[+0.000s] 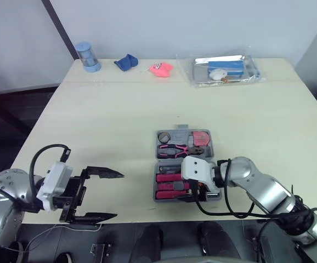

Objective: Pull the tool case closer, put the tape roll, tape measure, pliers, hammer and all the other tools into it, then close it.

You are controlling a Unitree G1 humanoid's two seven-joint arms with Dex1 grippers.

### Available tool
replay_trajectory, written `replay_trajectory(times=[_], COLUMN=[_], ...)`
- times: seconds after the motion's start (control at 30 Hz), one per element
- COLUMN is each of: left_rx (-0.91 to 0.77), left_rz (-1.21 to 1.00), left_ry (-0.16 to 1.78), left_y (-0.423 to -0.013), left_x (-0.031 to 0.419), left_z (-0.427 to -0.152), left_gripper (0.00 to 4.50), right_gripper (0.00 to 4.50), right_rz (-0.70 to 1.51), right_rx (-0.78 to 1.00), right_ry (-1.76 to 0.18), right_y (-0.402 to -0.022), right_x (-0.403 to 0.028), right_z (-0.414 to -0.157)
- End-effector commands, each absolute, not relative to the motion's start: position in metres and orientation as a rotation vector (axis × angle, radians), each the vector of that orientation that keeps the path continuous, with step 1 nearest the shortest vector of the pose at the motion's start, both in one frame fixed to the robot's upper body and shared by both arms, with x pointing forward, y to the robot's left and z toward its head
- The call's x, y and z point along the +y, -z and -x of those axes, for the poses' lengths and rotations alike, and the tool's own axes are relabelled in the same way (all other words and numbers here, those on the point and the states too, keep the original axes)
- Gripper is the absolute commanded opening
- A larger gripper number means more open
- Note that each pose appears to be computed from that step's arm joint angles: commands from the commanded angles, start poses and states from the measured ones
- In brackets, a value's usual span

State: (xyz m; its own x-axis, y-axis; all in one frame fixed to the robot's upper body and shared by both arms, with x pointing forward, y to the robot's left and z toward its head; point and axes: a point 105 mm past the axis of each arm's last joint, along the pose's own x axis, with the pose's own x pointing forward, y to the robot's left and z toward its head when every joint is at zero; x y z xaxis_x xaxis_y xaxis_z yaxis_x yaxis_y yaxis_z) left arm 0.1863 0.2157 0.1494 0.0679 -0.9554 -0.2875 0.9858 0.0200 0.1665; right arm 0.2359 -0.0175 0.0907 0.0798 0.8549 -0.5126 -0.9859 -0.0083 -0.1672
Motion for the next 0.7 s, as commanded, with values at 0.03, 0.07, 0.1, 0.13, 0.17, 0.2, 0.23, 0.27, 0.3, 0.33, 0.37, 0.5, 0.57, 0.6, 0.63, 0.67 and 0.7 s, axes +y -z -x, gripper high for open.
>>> replay_trajectory(times=[0.03, 0.07, 0.1, 0.13, 0.17, 0.2, 0.23, 0.27, 0.3, 0.33, 0.37, 0.5, 0.57, 0.6, 0.63, 0.67, 0.7], left_rx=[0.084, 0.083, 0.083, 0.084, 0.084, 0.085, 0.085, 0.085, 0.085, 0.085, 0.084, 0.081, 0.08, 0.08, 0.079, 0.079, 0.08], left_rz=[-0.374, -0.374, -0.374, -0.374, -0.375, -0.375, -0.376, -0.375, -0.376, -0.376, -0.377, -0.38, -0.379, -0.378, -0.377, -0.377, -0.377], left_ry=[1.565, 1.566, 1.565, 1.564, 1.564, 1.563, 1.563, 1.563, 1.563, 1.563, 1.563, 1.562, 1.561, 1.561, 1.561, 1.558, 1.556], left_y=[-0.153, -0.153, -0.153, -0.153, -0.153, -0.153, -0.153, -0.153, -0.153, -0.153, -0.153, -0.154, -0.153, -0.153, -0.153, -0.152, -0.152], left_x=[0.213, 0.213, 0.213, 0.213, 0.213, 0.213, 0.213, 0.213, 0.213, 0.213, 0.213, 0.213, 0.213, 0.212, 0.212, 0.212, 0.212], left_z=[-0.18, -0.18, -0.18, -0.18, -0.18, -0.18, -0.18, -0.18, -0.18, -0.18, -0.18, -0.181, -0.181, -0.181, -0.181, -0.182, -0.182], left_gripper=[4.5, 4.5, 4.5, 4.5, 4.5, 4.5, 4.5, 4.5, 4.5, 4.5, 4.5, 4.5, 4.5, 4.5, 4.5, 4.5, 4.5], right_gripper=[1.92, 1.43, 0.97, 0.22, 0.09, 0.09, 0.09, 0.09, 0.09, 0.09, 0.09, 0.09, 0.09, 0.09, 0.09, 0.09, 0.09], right_rz=[0.541, 0.54, 0.548, 0.545, 0.54, 0.536, 0.533, 0.532, 0.533, 0.532, 0.552, 0.625, 0.649, 0.649, 0.644, 0.621, 0.605], right_rx=[0.232, 0.232, 0.224, 0.225, 0.222, 0.218, 0.215, 0.221, 0.242, 0.262, 0.283, 0.334, 0.352, 0.344, 0.337, 0.32, 0.309], right_ry=[-1.526, -1.527, -1.534, -1.536, -1.537, -1.537, -1.536, -1.536, -1.54, -1.54, -1.547, -1.52, -1.513, -1.511, -1.513, -1.513, -1.514], right_y=[-0.09, -0.087, -0.083, -0.079, -0.076, -0.074, -0.072, -0.069, -0.062, -0.056, -0.048, -0.03, -0.026, -0.027, -0.029, -0.034, -0.038], right_x=[-0.022, -0.023, -0.024, -0.025, -0.026, -0.026, -0.026, -0.027, -0.028, -0.03, -0.032, -0.042, -0.046, -0.047, -0.047, -0.046, -0.045], right_z=[-0.236, -0.236, -0.237, -0.237, -0.238, -0.239, -0.239, -0.24, -0.239, -0.239, -0.238, -0.242, -0.244, -0.245, -0.244, -0.244, -0.244])
